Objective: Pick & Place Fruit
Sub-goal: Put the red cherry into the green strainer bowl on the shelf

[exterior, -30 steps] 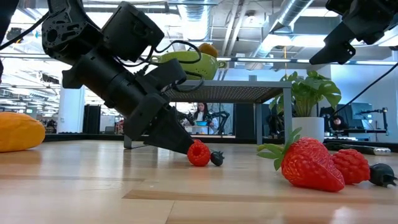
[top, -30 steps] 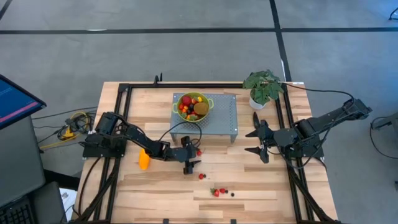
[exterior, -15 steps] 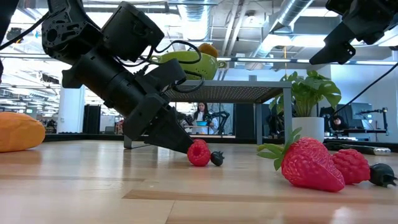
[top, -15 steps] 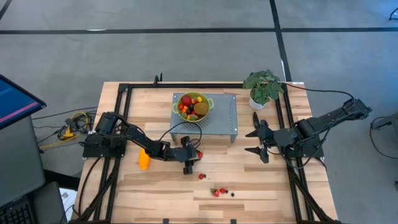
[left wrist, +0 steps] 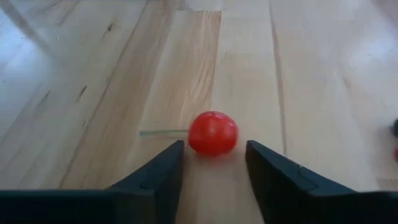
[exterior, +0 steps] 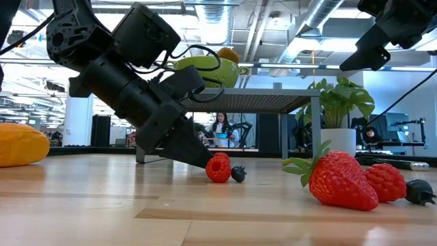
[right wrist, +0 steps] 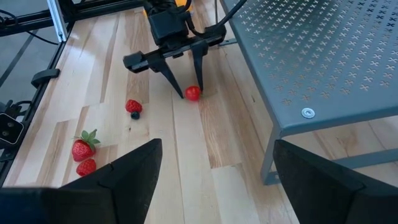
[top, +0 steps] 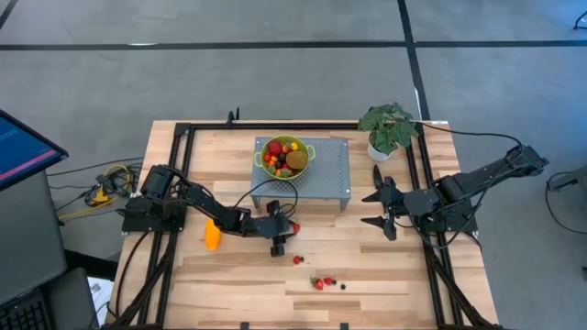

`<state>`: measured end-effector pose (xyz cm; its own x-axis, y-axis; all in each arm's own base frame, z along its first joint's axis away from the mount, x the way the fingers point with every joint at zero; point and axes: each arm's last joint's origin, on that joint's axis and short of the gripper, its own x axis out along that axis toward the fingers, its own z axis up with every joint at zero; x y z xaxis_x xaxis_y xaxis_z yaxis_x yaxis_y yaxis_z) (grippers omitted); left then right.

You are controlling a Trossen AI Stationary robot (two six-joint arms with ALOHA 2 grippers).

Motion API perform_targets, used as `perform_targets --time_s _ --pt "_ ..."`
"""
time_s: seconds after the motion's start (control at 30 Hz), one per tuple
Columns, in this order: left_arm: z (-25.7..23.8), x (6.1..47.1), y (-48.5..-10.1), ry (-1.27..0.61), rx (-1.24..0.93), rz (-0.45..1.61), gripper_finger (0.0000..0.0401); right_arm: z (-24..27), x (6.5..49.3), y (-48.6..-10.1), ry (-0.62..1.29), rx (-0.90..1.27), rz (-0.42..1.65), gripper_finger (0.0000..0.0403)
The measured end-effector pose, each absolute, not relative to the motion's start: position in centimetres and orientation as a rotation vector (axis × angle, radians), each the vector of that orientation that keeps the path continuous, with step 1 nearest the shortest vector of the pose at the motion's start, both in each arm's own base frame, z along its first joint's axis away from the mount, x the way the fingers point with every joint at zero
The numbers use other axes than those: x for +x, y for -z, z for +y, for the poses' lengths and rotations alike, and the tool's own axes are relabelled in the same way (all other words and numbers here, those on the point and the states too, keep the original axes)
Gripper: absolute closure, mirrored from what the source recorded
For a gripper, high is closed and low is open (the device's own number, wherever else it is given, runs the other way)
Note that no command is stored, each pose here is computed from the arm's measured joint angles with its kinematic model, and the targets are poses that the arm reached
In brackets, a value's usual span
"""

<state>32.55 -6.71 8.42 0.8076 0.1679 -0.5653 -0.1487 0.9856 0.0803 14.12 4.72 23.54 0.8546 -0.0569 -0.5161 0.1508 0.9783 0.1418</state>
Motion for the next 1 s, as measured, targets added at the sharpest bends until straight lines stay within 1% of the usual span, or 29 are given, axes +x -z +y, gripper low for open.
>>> perform_targets --time_s 0.23,0.37,0.6,1.0 --pt "-6.71 32.61 -8.48 -0.163 -0.011 0.598 0.0138 4.72 14.12 -23.54 0.110 0.181 0.535 0.0101" --pt "-6.60 32.74 -8.62 -0.171 -0.028 0.579 0.0110 4.72 14.12 -23.53 0.109 0.180 0.536 0.0101" --pt "-6.62 32.79 -8.70 -0.144 0.063 0.578 0.0114 4.72 14.12 -23.54 0.110 0.180 0.536 0.0101" --pt "-6.66 32.98 -8.99 -0.162 -0.014 0.537 0.0116 4.72 14.12 -23.54 0.110 0.181 0.536 0.0101"
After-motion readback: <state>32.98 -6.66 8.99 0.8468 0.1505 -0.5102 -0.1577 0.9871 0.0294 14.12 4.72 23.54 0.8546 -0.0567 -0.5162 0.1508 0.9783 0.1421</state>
